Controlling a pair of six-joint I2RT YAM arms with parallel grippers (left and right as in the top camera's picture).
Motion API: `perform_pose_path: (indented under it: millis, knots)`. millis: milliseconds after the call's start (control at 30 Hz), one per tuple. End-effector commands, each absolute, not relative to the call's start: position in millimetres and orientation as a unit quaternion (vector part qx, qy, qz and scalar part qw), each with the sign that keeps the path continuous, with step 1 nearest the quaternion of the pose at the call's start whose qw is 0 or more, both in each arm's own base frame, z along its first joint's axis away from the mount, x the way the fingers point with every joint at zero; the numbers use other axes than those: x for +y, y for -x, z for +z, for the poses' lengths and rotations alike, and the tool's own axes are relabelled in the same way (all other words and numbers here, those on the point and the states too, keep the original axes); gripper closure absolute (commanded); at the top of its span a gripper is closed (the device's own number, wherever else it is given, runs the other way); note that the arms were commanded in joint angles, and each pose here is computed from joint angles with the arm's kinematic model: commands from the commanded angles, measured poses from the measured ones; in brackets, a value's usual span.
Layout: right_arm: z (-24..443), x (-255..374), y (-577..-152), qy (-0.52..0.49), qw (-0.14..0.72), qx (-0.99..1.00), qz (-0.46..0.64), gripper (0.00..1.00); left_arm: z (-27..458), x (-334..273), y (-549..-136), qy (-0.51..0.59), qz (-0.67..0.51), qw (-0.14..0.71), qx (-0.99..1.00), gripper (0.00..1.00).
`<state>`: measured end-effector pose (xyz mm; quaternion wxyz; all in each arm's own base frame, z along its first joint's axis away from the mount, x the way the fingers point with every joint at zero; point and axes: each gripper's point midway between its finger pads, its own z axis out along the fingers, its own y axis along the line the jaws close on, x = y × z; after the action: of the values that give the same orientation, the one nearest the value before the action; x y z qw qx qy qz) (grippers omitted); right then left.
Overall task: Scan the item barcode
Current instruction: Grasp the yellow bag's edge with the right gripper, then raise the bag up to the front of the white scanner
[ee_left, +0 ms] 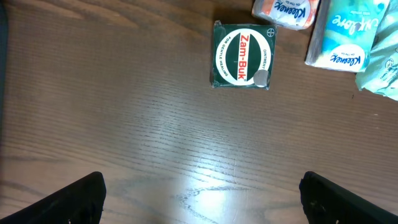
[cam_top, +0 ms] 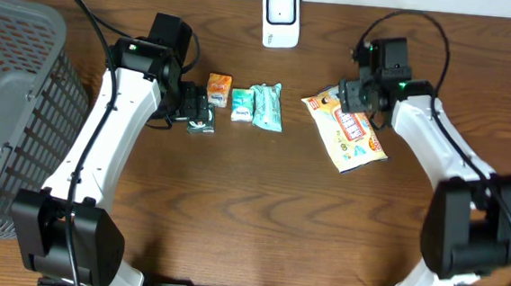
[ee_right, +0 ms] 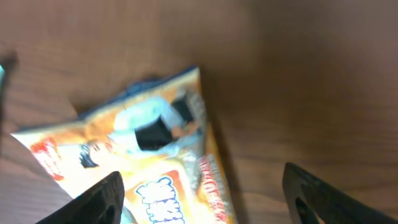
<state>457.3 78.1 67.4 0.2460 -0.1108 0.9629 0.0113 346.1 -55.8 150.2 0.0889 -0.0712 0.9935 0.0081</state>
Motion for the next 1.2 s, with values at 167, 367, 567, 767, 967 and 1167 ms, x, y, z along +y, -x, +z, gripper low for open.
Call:
perform_pose_path:
  millis: [167,367,567,767,967,1167]
  knots:
    - [-18.5,90.0,-433.0,0.141,0.138,0.979,0.047,0.49,155.1,-52.7,-348.7,0.072,0.012,0.096,0.993,0.02]
    - [-27.1,91.0,-428.7,0.142,0.126,0.981,0.049,0.92,155.1,-52.7,-348.7,0.072,0.012,0.096,0.993,0.02]
    - [-16.2,102.8,-432.5,0.155,0.141,0.977,0.051,0.99,155.1,-52.7,-348.7,0.072,0.012,0.096,0.993,0.02]
    - [23.1,123.5,-454.5,0.161,0.195,0.966,0.059,0.99,155.1,-52.6,-348.7,0.072,0.012,0.096,0.993,0.02]
    - [99.0,147.9,-495.5,0.137,0.308,0.938,0.083,0.99,155.1,-52.6,-348.7,0.072,0.012,0.096,0.993,0.02]
    - [150.5,184.5,-519.8,0.15,0.401,0.893,0.14,0.99,155.1,-52.7,-348.7,0.072,0.012,0.096,0.993,0.02]
